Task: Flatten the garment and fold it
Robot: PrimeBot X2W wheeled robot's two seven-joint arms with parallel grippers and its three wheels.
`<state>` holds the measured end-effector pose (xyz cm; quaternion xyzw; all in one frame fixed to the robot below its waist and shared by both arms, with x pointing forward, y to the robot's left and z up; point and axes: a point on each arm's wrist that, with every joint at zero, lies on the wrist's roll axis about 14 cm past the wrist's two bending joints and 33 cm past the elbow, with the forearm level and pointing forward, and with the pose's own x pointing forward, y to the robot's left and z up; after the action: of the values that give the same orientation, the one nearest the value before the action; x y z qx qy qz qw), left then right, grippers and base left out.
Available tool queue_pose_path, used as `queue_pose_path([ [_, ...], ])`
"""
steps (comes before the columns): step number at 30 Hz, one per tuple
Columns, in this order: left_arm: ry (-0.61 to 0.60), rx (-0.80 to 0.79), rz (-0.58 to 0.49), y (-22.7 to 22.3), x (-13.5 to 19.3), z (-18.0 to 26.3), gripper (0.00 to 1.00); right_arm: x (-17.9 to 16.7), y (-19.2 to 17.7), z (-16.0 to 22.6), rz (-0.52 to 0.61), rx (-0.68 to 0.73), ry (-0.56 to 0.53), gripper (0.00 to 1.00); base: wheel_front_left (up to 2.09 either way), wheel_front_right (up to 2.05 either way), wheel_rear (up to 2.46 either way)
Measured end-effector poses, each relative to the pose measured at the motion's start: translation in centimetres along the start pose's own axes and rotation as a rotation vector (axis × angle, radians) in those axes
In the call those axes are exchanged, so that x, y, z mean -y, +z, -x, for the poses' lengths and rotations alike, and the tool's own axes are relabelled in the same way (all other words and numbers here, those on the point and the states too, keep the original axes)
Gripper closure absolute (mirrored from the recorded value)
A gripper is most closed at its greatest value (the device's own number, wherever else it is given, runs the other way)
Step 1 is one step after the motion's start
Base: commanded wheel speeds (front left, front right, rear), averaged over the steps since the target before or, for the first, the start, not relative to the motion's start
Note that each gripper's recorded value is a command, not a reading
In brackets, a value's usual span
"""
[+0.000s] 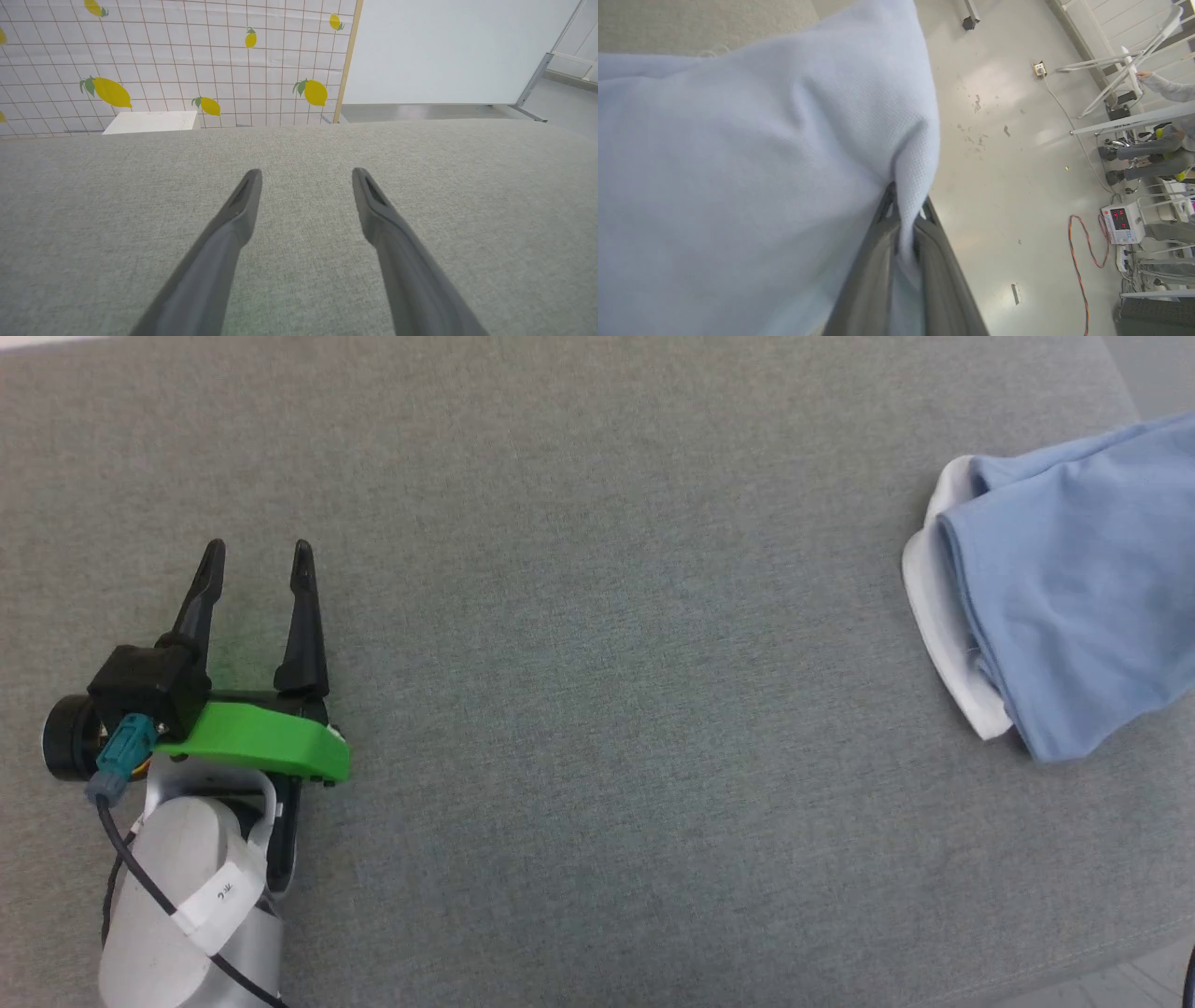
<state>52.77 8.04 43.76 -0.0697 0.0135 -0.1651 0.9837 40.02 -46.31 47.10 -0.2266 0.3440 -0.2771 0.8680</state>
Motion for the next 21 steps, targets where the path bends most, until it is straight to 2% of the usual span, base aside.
queue_pose_path([
  [7,0.019,-0.034,-0.001,-1.4,-1.0,0.3,0.00,-1.4,-2.4,-1.5,-0.052,-0.064,-0.011,1.00,0.00,0.00,0.00],
  [8,0.022,-0.036,-0.003,-1.4,-1.1,0.5,0.00,-1.6,-2.7,-1.6,-0.070,-0.070,-0.007,0.64,0.00,0.00,0.00],
  [9,0.025,-0.036,-0.005,-1.3,-1.2,0.6,0.00,-1.7,-2.9,-1.5,-0.087,-0.067,-0.004,0.00,0.00,0.00,0.00],
  [13,0.035,-0.031,-0.006,-0.6,-1.1,1.5,0.00,-1.5,-2.2,-1.1,-0.142,-0.011,0.001,0.00,0.00,0.00,0.00],
  [14,0.047,-0.030,0.004,0.0,-0.9,2.8,0.00,-1.4,-1.2,-0.2,-0.232,0.060,0.024,0.00,0.00,0.00,0.00],
  [16,0.056,-0.031,0.013,0.3,-0.6,3.6,0.00,-1.4,-0.9,0.5,-0.275,0.095,0.041,0.00,0.00,0.00,0.00],
  [17,0.068,-0.021,0.021,1.0,-0.3,4.5,0.00,-1.4,-0.7,1.5,-0.332,0.141,0.059,0.00,0.00,0.00,0.00],
  [21,0.084,0.018,0.031,3.0,0.0,6.0,0.00,-2.1,1.5,4.1,-0.422,0.294,0.119,0.00,0.00,0.00,0.00],
])
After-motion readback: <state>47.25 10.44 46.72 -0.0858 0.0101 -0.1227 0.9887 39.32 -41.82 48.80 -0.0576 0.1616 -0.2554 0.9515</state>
